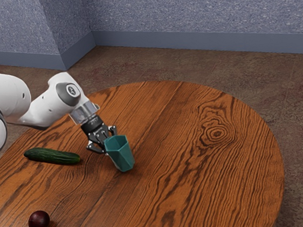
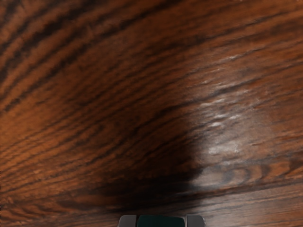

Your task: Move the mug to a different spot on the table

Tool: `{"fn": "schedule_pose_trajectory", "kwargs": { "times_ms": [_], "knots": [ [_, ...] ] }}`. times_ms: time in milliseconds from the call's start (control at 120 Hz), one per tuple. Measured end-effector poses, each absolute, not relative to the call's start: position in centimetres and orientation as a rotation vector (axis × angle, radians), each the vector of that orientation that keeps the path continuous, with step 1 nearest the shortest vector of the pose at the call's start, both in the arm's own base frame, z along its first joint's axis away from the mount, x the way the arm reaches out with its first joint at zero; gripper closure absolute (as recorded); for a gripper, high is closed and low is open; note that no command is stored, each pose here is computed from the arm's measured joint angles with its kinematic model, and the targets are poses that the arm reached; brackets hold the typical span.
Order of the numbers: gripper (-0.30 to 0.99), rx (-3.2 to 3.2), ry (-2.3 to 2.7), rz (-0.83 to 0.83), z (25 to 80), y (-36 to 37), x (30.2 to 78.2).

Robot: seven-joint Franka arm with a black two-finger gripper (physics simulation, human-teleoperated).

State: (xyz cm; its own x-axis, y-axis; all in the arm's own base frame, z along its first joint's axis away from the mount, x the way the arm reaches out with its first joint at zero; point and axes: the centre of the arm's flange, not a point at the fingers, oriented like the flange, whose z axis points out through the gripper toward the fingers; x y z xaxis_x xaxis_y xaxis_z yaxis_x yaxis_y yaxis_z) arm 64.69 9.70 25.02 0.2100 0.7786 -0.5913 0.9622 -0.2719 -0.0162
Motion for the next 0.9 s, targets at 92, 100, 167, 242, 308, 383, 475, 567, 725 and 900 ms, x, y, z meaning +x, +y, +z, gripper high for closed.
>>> {"fn": "schedule_pose_trajectory", "kwargs": {
  "times_ms": [92,100,167,242,308,383,475,567,725,900],
  "knots": [
    [0.75,2.135,1.633,-0.707,24.9,10.2,64.6],
    [0.75,2.135,1.633,-0.707,24.9,10.2,64.6],
    [0.75,2.135,1.636,-0.706,24.8,10.3,64.6],
    [0.75,2.135,1.636,-0.708,24.6,10.3,64.5],
    [0.75,2.135,1.637,-0.713,24.3,10.4,64.5],
    [0.75,2.134,1.639,-0.716,24.1,10.4,64.4],
    [0.6,2.13,1.643,-0.707,23.4,10.4,64.4],
    [0.4,2.132,1.636,-0.668,23.6,10.6,64.7],
    [0.2,2.176,1.619,-0.566,25.2,11.9,65.8],
    [0.1,2.331,1.563,-0.33,31.7,13.8,68.4]
  ]
}}
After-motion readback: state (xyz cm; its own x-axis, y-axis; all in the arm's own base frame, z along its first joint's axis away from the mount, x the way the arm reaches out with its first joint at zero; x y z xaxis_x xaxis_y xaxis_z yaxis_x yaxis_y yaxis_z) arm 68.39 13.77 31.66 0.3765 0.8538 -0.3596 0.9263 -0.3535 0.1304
